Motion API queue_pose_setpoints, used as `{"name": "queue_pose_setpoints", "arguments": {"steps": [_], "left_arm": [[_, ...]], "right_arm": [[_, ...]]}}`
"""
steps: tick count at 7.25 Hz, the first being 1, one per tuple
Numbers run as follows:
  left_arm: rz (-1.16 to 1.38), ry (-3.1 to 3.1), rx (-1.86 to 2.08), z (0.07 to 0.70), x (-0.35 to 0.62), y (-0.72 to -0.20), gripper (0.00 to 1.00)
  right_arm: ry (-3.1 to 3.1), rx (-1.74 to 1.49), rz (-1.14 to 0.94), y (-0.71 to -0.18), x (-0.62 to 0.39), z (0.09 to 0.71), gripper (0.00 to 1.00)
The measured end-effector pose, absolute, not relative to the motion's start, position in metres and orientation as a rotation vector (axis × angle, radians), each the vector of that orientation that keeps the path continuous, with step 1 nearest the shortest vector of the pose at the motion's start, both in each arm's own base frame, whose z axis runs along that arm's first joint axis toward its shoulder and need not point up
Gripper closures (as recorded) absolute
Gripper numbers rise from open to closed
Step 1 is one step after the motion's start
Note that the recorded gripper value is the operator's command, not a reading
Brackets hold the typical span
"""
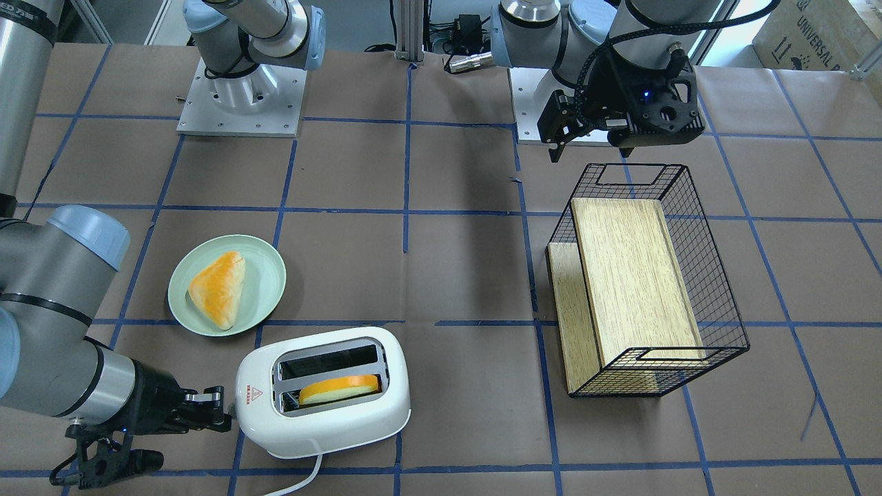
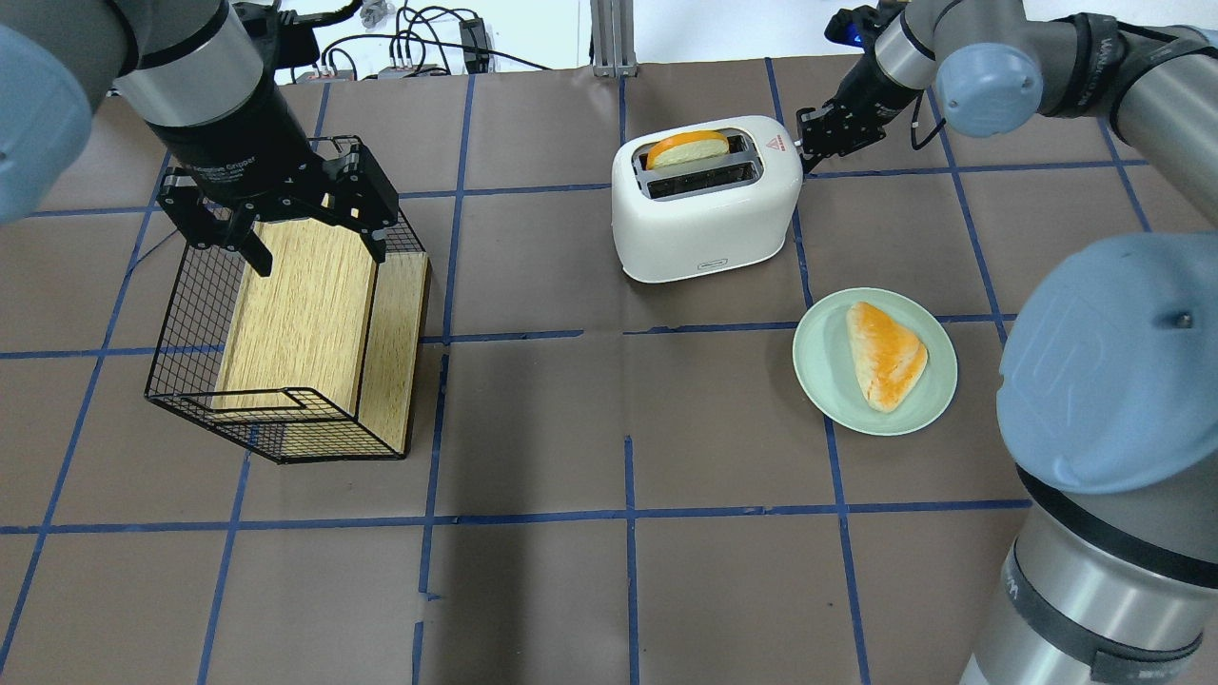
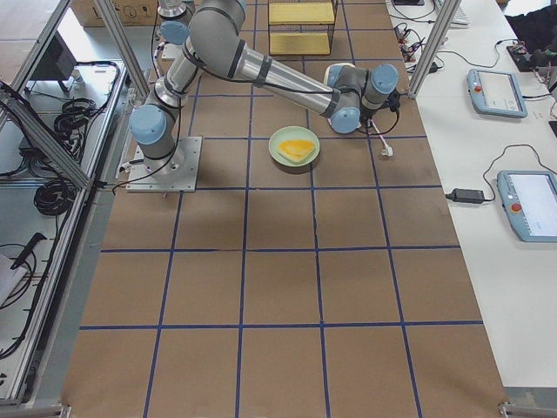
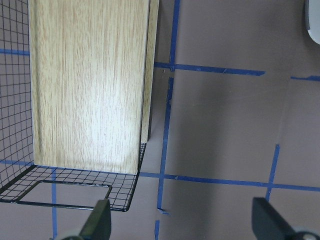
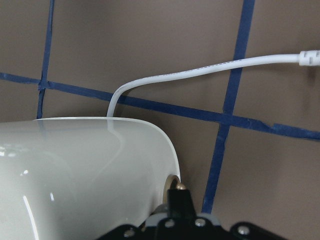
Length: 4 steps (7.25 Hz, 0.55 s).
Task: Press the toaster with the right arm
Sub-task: 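Lift the right gripper up and away from the toaster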
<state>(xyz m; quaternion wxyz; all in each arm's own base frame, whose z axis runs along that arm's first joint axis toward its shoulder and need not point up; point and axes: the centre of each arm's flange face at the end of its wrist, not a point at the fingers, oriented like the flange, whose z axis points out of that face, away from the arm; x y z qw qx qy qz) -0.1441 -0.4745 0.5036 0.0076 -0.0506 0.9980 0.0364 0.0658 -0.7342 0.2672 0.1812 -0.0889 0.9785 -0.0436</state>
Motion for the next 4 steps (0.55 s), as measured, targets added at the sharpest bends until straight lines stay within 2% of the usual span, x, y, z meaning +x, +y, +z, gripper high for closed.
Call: {"name": "queue_pose_setpoints", "arguments": {"steps": [4], "left_arm": [[0.113,3.120,-0.158,0.504,-0.144,-0.475,0.00]], "right_arm": [[3.098,-0.358,-0.214,-0.701,0.085,0.410,0.00]]}}
